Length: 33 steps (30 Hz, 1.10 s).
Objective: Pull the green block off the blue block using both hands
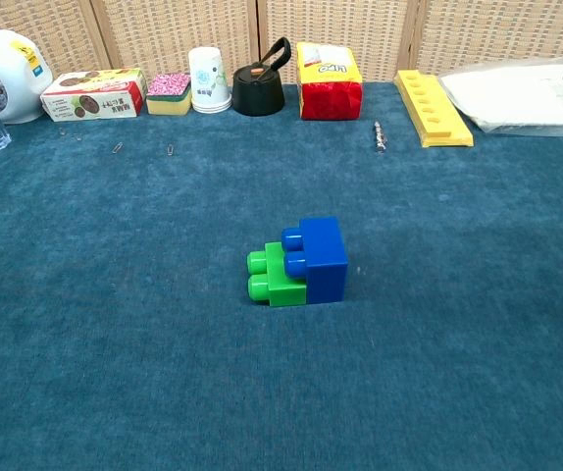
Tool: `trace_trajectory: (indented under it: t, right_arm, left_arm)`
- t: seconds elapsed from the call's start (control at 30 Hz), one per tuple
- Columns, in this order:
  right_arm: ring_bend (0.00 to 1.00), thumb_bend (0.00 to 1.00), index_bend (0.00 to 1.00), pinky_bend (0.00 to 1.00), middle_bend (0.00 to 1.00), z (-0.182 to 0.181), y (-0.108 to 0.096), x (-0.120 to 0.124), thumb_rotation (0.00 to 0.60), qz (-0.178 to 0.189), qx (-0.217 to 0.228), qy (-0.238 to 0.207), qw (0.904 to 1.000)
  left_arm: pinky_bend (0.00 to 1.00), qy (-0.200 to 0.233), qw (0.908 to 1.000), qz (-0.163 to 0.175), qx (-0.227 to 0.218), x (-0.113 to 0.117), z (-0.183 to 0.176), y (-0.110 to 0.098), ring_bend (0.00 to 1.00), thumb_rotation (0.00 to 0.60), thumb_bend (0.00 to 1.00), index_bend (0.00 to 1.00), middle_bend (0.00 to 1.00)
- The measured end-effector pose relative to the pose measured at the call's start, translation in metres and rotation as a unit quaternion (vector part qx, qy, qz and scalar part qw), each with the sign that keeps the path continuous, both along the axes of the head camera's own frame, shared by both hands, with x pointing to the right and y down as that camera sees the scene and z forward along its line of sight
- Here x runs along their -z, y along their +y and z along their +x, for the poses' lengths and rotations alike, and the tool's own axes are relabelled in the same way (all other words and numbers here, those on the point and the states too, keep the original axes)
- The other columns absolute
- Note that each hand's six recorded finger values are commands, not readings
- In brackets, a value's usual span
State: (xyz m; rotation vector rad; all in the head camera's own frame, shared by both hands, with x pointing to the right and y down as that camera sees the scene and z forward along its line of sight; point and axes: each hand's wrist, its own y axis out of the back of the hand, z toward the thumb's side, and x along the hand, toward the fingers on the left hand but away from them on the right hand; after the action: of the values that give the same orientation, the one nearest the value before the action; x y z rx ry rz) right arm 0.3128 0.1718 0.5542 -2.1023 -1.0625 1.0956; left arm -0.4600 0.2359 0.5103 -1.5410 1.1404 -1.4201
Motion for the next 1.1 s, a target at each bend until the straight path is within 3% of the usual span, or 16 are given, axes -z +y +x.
trace_trajectory:
  t: [0.37, 0.73, 1.1]
  right_arm:
    - [0.26, 0.14, 0.22, 0.28, 0.28, -0.077, -0.017, -0.019, 0.444, -0.025, 0.091, -0.032, 0.9951]
    - [0.22, 0.12, 0.17, 0.28, 0.24, -0.131, -0.024, -0.048, 0.446, -0.018, 0.127, 0.029, 0.9913]
    - [0.22, 0.12, 0.17, 0.28, 0.24, -0.173, -0.011, -0.072, 0.442, -0.025, 0.164, 0.061, 0.9842]
  left_arm:
    - [0.18, -0.008, 1.0000, -0.003, 0.001, -0.003, -0.004, -0.008, 0.05, 0.600, 0.15, 0.26, 0.13]
    - [0.18, 0.000, 1.0000, -0.006, -0.001, -0.005, -0.011, -0.012, 0.05, 0.600, 0.15, 0.26, 0.13]
    - [0.18, 0.001, 1.0000, 0.001, -0.007, 0.002, -0.016, -0.014, 0.05, 0.600, 0.15, 0.26, 0.13]
